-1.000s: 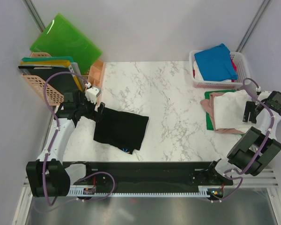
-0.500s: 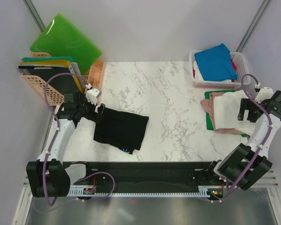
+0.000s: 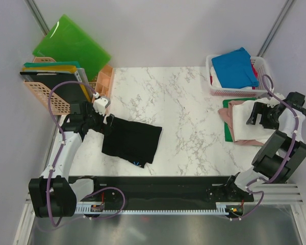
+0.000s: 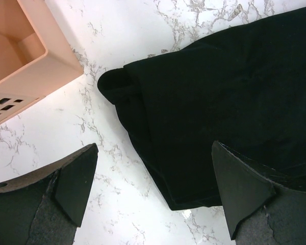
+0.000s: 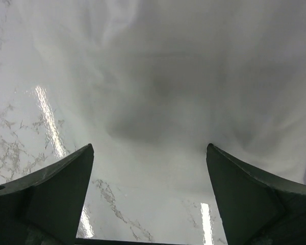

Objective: Fold and stack the t-shirts

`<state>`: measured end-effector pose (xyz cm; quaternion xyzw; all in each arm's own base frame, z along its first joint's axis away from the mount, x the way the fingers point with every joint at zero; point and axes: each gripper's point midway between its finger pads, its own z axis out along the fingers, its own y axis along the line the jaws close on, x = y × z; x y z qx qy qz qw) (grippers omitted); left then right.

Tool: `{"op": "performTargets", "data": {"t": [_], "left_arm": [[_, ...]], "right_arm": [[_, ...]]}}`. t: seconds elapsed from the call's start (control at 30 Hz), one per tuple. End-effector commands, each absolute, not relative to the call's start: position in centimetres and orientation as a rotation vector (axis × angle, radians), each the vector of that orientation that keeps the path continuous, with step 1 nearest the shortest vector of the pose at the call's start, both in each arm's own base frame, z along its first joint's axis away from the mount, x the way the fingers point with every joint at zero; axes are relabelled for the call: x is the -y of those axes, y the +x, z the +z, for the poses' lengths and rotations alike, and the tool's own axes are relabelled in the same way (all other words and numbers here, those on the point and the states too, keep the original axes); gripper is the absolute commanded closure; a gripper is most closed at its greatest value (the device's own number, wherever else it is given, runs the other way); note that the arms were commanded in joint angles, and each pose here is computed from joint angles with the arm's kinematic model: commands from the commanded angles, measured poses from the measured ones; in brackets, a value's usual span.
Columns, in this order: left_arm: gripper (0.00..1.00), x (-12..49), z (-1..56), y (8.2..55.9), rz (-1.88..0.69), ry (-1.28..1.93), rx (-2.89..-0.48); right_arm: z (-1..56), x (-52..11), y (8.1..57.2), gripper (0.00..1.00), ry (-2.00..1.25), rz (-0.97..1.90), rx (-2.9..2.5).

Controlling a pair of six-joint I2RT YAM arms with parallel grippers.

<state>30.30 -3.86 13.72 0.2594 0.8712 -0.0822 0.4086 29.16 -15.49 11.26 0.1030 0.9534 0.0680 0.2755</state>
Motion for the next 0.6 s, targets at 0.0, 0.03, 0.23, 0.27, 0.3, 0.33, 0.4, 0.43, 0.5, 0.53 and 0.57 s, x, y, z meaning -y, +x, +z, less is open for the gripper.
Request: {"op": "performTargets", "data": {"t": [0.0,0.03,0.23,0.27,0.3,0.33,0.4,0.43,0.5,0.53,0.57], "left_arm": [[0.0,3.7,14.7,31.2,-0.17,0.657,-2.148],[0.0,3.7,14.8,31.3,-0.169,0.657,-2.144],[0.0,3.5,14.4,31.3,-0.165,0.658,-2.157],[0.0,3.5,14.4,31.4,-0.164,0.659,-2.156],[0.0,3.5,14.2,31.3,-0.168,0.656,-2.163],[0.0,3.5,14.3,31.3,-0.166,0.656,-2.159],[0.0,3.5,14.3,31.3,-0.163,0.655,-2.158],[0.0,3.5,14.3,31.2,-0.159,0.661,-2.156],[0.0,3.3,14.2,31.2,-0.143,0.665,-2.156],[0.0,3.2,14.1,31.1,-0.139,0.664,-2.16],[0.0,3.1,13.9,31.1,-0.136,0.667,-2.163]], "right_arm": [[13.6,17.0,32.8,0.02,0.288,0.106,-2.467],[14.3,17.0,33.6,0.02,0.276,0.099,-2.454],[15.1,17.6,36.0,0.02,0.259,0.021,-2.449],[14.4,17.7,36.2,0.02,0.262,0.018,-2.468],[13.8,17.9,36.2,0.02,0.267,-0.001,-2.484],[13.0,17.7,36.2,0.02,0.263,0.004,-2.503],[11.1,17.8,35.9,0.02,0.273,-0.003,-2.547],[9.8,17.6,35.2,0.02,0.275,0.002,-2.577],[8.6,17.5,34.7,0.02,0.269,-0.006,-2.59],[7.3,17.1,33.7,0.02,0.272,-0.004,-2.618],[6.8,17.1,33.4,0.02,0.271,-0.008,-2.623]]}}
